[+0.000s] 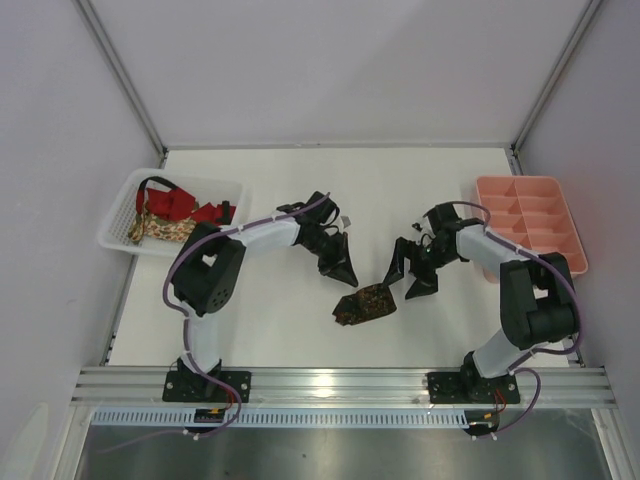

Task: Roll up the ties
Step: Place the rolled tie into the container

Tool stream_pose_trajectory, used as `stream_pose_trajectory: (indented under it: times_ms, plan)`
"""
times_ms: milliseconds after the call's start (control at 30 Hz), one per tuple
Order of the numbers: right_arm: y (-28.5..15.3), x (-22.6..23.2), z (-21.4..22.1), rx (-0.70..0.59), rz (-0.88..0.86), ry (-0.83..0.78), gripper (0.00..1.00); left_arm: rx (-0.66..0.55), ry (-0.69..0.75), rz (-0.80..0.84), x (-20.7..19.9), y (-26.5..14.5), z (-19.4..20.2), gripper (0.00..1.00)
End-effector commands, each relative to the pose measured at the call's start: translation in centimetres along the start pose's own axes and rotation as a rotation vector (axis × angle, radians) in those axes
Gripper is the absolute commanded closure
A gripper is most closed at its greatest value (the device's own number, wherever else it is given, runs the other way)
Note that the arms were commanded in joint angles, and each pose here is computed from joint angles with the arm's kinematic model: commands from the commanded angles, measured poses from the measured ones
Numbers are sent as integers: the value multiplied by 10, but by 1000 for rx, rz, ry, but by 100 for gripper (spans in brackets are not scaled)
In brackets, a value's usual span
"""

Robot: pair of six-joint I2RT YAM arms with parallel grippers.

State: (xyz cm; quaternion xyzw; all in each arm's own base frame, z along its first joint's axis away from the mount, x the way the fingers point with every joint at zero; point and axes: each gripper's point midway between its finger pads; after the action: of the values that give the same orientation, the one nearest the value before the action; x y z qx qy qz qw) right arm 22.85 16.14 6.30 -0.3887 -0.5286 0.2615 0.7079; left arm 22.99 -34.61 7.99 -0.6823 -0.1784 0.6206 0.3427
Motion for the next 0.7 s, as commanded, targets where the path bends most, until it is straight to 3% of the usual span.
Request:
stream_pose_trajectory:
  times_ms: [0,300,667]
  plan:
    - [6,24,-3,41,-177,-72,18,7,-2,63,-27,5,-10,97]
    - [16,12,-4,68,-208,-48,14,63,10,103,-47,24,-2,96]
    - [26,8,-3,99,-238,-15,11,132,-11,112,-33,34,18,97]
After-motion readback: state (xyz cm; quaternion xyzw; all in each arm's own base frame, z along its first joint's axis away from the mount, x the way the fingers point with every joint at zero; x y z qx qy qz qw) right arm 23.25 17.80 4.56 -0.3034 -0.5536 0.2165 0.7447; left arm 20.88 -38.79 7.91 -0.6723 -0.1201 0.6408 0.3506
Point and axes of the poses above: each gripper's point midway between its finger pads, its own y axis out along the fingers, its own x axis along the line the jaws close on, z = x × y, and after that the axes turned 11 degrees about y, right-handed
